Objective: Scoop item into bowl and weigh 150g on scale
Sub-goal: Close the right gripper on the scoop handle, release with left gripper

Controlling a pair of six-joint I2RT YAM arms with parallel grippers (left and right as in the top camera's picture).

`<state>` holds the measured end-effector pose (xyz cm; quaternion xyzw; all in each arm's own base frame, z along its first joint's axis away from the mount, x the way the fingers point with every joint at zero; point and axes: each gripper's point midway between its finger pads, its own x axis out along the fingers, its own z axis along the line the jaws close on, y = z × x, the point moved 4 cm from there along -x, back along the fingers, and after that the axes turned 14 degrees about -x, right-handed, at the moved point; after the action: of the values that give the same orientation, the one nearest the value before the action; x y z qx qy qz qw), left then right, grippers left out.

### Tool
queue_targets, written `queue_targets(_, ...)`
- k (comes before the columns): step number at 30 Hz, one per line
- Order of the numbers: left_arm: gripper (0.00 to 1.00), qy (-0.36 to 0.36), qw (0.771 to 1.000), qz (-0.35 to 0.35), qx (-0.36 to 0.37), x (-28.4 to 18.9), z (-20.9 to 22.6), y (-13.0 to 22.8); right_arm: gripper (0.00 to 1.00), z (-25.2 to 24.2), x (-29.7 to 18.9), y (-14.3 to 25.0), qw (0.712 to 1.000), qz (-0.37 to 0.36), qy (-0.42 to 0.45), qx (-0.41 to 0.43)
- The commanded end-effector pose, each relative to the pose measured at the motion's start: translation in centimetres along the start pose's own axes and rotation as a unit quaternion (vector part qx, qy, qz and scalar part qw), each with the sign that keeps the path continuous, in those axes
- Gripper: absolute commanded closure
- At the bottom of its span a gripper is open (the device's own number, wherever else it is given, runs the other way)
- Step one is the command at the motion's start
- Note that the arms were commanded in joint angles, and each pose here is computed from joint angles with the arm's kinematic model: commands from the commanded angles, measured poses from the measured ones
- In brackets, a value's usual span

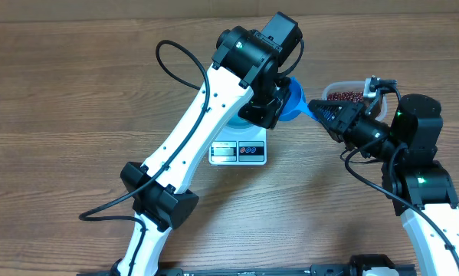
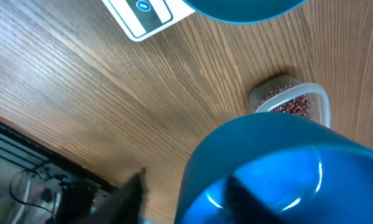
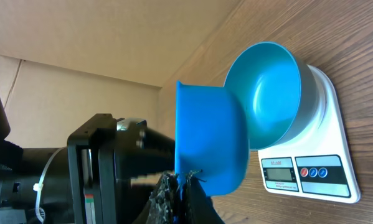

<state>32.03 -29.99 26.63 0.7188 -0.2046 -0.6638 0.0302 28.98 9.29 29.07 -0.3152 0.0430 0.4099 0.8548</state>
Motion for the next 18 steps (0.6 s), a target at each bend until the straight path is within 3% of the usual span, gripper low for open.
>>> queue_targets(1, 0.16, 0.010, 1.000, 0.000, -0.003, -0.3, -0.2, 0.3, 0.96, 0.6, -0.3, -0.7, 1.000, -0.012, -0.004, -0.010)
queue_targets(2, 0.04, 0.011, 1.000, 0.000, -0.003, -0.3, -0.2, 0.3, 0.96, 0.6, -0.3, -0.7, 1.000, -0.012, -0.003, -0.010)
queue_targets(3, 0.00, 0.011, 1.000, 0.000, -0.003, -0.3, -0.2, 0.3, 0.96, 0.6, -0.3, -0.7, 1.000, -0.013, -0.002, -0.010)
queue_targets(18, 0.01, 0.049, 0.996, 0.011, 0.067, -2.5, -1.1, -0.3, 0.96, 0.1, -0.3, -0.9, 1.000, -0.023, 0.013, -0.015)
